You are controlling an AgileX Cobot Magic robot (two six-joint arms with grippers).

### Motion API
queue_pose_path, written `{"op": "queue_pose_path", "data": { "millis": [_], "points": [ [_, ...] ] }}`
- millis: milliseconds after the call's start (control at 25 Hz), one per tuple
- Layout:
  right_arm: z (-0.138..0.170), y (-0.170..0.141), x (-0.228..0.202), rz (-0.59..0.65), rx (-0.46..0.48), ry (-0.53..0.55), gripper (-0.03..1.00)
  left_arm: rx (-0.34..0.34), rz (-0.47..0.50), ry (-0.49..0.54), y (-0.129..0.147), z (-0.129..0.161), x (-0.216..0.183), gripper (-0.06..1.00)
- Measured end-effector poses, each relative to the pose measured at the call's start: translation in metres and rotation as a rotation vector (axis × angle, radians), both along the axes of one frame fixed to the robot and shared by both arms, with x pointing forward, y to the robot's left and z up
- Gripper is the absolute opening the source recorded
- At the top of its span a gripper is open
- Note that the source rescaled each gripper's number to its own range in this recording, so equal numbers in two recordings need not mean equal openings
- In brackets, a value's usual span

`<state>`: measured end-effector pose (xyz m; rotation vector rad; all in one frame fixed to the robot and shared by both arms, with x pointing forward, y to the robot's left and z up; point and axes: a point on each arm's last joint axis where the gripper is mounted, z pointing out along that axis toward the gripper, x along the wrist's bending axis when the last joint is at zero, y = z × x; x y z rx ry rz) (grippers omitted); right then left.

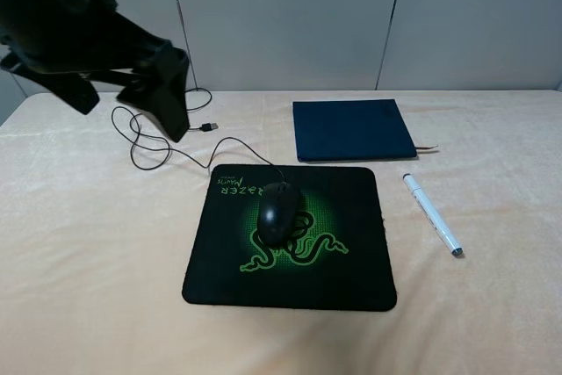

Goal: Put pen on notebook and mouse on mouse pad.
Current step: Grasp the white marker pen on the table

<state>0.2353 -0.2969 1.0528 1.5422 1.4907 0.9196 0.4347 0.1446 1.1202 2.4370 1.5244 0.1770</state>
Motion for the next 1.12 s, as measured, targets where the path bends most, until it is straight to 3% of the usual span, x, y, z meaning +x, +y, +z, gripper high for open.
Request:
{"op": "queue_pose_path", "data": {
  "millis": [280, 480, 800, 1120],
  "points": [
    [0.0, 0.0, 0.0, 0.0, 0.0, 0.0, 1.0, -0.078, -0.001, -0.075, 0.048, 0.011, -0.06, 1.0],
    [0.0, 0.0, 0.0, 0.0, 0.0, 0.0, 1.0, -0.146, -0.02, -0.106, 0.077, 0.002, -0.101, 1.0],
    [0.0, 0.0, 0.0, 0.0, 0.0, 0.0, 1.0, -0.166, -0.197, -0.174, 0.112, -0.034, -0.15, 1.0],
    [0.0, 0.0, 0.0, 0.0, 0.0, 0.0, 1.0, -0.211, -0.04, -0.356, 0.138, -0.049, -0.17, 1.0]
  ]
}}
